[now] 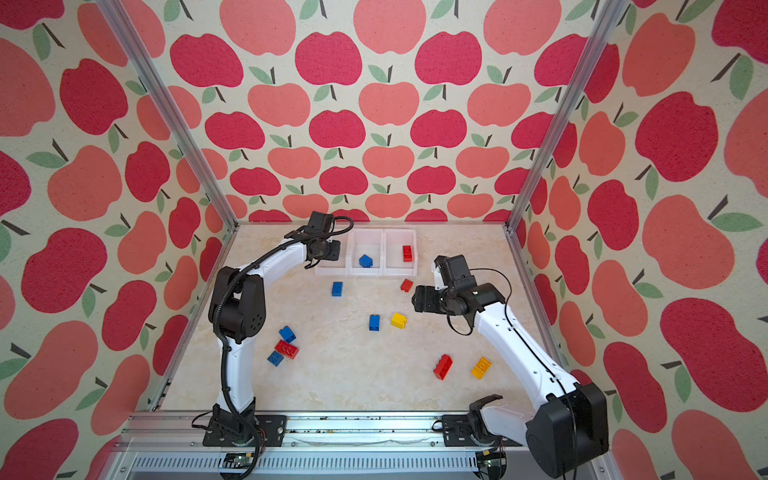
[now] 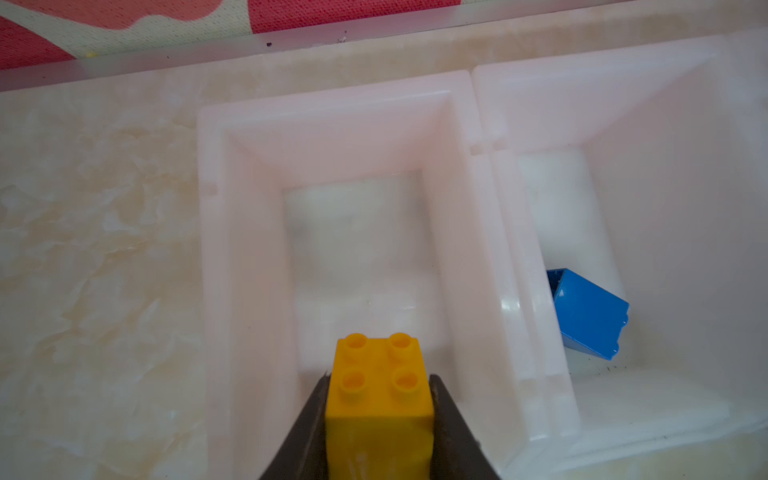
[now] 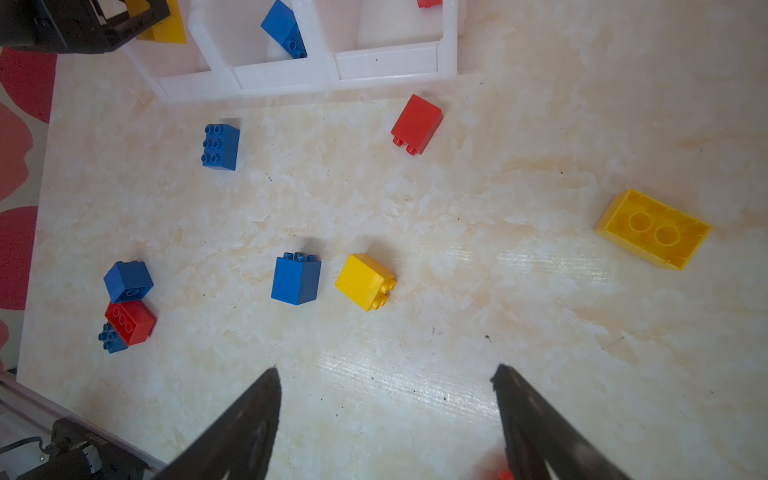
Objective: Sort the legos into containers by color
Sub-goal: 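Carry the yellow brick to the compartment nearest the left gripper, then release the yellow brick into the compartment while right gripper nears a red brick, then close the right gripper on the red brick while left arm draws back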
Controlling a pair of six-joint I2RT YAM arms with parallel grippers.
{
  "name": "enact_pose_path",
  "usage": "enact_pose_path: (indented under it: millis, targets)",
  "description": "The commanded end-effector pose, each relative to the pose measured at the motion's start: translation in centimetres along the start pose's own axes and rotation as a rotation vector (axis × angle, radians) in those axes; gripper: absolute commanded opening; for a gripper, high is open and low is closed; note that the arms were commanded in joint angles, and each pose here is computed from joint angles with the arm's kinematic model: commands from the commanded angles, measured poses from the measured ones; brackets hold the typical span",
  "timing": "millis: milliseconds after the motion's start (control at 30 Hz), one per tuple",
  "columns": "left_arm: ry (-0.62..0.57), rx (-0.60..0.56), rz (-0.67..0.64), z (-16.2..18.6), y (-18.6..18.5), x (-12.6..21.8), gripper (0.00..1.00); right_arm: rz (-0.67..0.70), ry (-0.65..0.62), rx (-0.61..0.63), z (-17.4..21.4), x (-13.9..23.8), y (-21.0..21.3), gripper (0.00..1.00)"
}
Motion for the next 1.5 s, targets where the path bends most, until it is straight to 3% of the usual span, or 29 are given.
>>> enact_pose_path:
  millis: [0, 200, 433, 933, 1467]
  targets:
    - [-0.05, 0.004, -0.007, -1.5, 0.1, -0.3, 0.28, -0.011, -0.01, -0.024, -0.1, 0.4, 0.0, 0.83]
    - [-0.045, 0.015, -0.005, -1.2, 0.2, -0.3, 0.48, -0.01, -0.002, -0.025, 0.1, 0.2, 0.0, 0.83]
    - [-0.072, 0.023, 0.005, -1.6, 0.1, 1.1, 0.64, -0.012, 0.003, -0.025, 0.1, -0.1, 0.0, 0.84]
    - [-0.139, 0.069, 0.078, -1.9, -0.6, 5.5, 0.71, 0.035, 0.056, -0.053, 1.4, -0.1, -0.5, 0.84]
    - [-0.157, 0.155, 0.174, 1.4, 0.0, 10.4, 0.81, 0.22, 0.257, -0.223, 8.1, -0.5, -1.0, 0.86]
Point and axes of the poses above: each gripper's point midway between its finger pads, its own x axis back along the fingers, its own y axis along the line the jaws close on, z = x × y, the point moved 6 cm from there along x, back along the fingers, and after that the axes turned 11 degrees about x, right-handed, at the moved point
